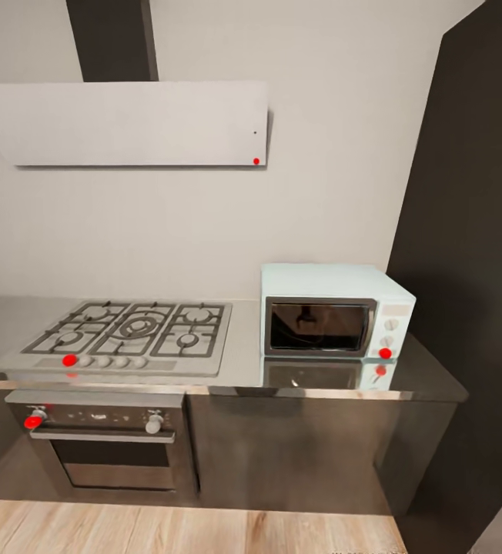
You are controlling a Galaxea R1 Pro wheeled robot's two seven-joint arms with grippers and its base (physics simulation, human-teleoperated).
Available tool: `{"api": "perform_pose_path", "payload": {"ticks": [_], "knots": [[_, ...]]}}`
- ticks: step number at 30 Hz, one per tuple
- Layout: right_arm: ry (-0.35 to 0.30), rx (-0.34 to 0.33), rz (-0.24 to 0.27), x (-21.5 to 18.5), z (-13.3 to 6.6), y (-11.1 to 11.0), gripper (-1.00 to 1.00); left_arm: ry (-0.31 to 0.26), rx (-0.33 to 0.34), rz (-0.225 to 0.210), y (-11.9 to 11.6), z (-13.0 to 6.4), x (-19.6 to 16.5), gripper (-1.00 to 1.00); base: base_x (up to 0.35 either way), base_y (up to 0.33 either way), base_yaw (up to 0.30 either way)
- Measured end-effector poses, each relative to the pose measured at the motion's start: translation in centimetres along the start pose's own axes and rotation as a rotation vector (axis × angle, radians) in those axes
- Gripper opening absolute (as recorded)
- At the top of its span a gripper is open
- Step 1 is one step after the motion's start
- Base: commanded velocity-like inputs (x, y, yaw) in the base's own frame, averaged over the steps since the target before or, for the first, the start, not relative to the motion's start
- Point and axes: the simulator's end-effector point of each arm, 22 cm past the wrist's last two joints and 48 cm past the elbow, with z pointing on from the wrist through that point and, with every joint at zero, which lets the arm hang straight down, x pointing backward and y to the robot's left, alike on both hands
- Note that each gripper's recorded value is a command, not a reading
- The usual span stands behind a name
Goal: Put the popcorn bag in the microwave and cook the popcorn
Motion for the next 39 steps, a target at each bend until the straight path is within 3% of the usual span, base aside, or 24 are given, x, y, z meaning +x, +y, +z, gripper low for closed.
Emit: {"api": "perform_pose_path", "payload": {"ticks": [6,25,32,33,36,39], "knots": [[-0.002,0.006,0.045,-0.1,0.0,-0.2,1.0,-0.004,0.001,-0.001,0.0,0.0,-0.1,1.0,0.0,0.0,-0.222],[0.0,0.003,0.032,-0.2,0.0,0.2,1.0,-0.005,0.001,-0.004,-0.1,0.0,-0.2,1.0,0.0,0.0,-0.021],[-0.022,-0.024,0.022,-1.2,0.0,1.4,1.0,-0.005,0.0,-0.004,0.0,0.0,-0.2,1.0,0.0,0.0,0.0],[-0.042,-0.023,0.021,-2.2,0.0,1.1,1.0,-0.005,0.0,-0.004,0.0,0.0,-0.2,1.0,0.0,0.0,0.0],[-0.199,-0.003,0.023,-12.9,-1.2,-2.0,1.0,-0.005,0.001,-0.004,0.0,0.0,-0.2,1.0,0.0,0.0,0.0],[-0.238,0.006,0.059,-20.5,-4.5,-3.7,1.0,-0.005,0.001,-0.004,0.0,0.0,-0.2,1.0,0.0,0.0,0.0]]}}
